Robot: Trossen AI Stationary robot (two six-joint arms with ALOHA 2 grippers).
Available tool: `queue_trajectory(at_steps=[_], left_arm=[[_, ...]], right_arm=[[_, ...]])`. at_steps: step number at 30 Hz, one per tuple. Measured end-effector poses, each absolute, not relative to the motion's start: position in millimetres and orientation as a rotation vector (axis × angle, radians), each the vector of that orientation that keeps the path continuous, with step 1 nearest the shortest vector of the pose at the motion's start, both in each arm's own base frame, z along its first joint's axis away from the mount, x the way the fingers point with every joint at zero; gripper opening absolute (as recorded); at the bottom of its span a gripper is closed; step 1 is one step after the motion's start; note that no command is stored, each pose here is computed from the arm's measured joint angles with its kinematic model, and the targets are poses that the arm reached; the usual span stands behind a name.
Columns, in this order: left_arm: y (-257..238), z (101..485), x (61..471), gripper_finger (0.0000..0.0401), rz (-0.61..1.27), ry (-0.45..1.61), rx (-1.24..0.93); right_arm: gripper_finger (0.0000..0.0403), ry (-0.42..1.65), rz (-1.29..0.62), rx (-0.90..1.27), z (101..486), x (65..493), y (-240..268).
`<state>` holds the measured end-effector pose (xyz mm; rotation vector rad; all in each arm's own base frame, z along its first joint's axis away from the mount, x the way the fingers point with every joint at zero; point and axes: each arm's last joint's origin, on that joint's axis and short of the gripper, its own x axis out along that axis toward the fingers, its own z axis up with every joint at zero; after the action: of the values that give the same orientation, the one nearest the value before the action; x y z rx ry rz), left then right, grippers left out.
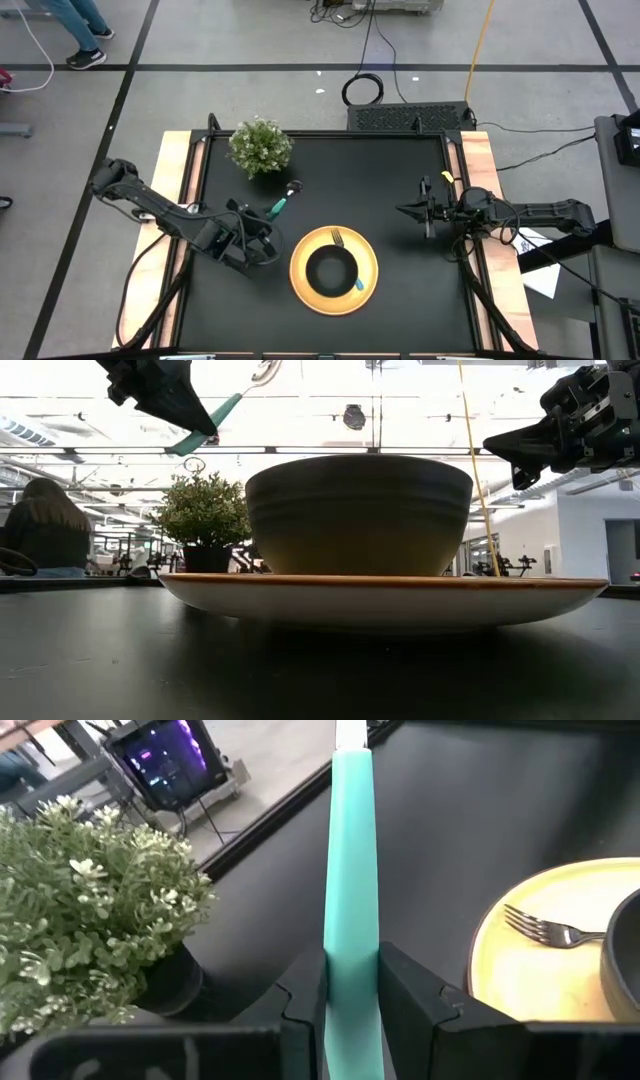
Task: Set table place
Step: Put the blue spoon in the black bowl on the yellow plate
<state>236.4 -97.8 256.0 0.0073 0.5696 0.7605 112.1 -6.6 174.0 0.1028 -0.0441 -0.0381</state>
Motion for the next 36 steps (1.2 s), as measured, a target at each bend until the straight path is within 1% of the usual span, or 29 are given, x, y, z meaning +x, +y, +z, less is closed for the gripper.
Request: queue_trajectory(at_steps=[15,18,24,28,33,36], left_arm=[[-100.0,256.1,235.0,0.0069,0.735,0.592,0.099],[-101.3,256.0,234.4,0.0069,0.716,0.609,0.15],[-114.4,264.1,236.0,0.0069,0.582,0.599,0.277],[-118.2,277.1,234.9,0.0069,0.51,0.547,0.257],[-121.8,296.8,223.2,0.0069,0.428,0.481,0.244],[-121.7,303.8,217.0,0.0069,0.326,0.496,0.242]], right_arm=[[0.0,-0.044,-0.038,0.103,174.0,112.1,-6.6],[0.0,-0.044,-0.038,0.108,174.0,112.1,-6.6],[0.0,-0.044,-0.037,0.11,173.9,112.1,-6.6],[0.0,-0.044,-0.037,0.11,174.0,112.1,-6.6],[0.0,-0.043,-0.037,0.11,173.9,112.1,-6.6],[0.0,-0.043,-0.037,0.11,173.8,112.1,-6.6]])
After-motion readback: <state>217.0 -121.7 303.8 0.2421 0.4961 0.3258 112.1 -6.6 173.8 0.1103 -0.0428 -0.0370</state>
